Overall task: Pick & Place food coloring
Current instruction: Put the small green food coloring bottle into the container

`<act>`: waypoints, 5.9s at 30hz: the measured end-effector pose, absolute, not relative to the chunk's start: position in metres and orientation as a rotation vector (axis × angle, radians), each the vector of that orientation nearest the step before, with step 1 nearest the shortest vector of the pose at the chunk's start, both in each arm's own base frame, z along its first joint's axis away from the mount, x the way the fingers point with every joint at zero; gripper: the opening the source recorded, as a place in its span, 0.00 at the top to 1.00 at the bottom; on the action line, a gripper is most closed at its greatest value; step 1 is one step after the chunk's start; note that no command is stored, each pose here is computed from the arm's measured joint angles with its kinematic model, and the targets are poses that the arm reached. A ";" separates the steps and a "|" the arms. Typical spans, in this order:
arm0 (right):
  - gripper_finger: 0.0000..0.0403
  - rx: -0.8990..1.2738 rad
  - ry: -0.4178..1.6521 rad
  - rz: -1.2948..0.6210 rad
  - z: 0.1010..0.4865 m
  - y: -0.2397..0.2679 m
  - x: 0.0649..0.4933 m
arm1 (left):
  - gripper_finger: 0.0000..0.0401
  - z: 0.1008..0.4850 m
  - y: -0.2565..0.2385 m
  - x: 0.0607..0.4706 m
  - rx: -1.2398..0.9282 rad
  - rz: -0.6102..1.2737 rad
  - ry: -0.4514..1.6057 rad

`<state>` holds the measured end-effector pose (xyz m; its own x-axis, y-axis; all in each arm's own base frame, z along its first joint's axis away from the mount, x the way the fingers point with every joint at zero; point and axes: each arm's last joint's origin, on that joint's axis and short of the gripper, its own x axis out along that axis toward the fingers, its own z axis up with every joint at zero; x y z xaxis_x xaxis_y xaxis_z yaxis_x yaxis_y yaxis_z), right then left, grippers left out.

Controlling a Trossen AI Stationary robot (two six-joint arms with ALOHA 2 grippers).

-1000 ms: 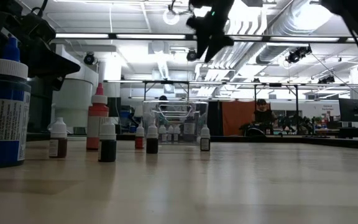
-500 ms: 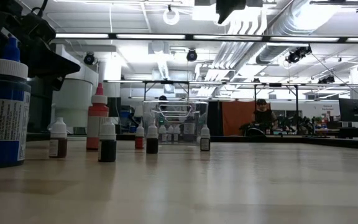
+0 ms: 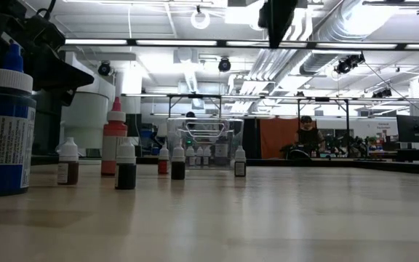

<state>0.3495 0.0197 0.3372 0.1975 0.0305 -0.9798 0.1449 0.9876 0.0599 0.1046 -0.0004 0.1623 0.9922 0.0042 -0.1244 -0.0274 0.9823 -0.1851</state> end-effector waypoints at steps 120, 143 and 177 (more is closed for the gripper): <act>0.70 0.438 1.137 -0.337 0.166 -0.020 0.372 | 1.00 0.162 0.000 0.105 -0.187 0.019 0.124; 0.89 0.436 1.146 -0.337 0.166 -0.020 0.370 | 1.00 0.162 0.000 0.105 -0.187 0.020 0.124; 0.90 0.365 0.588 -0.320 0.335 -0.023 0.296 | 1.00 0.162 0.000 0.105 -0.187 0.020 0.124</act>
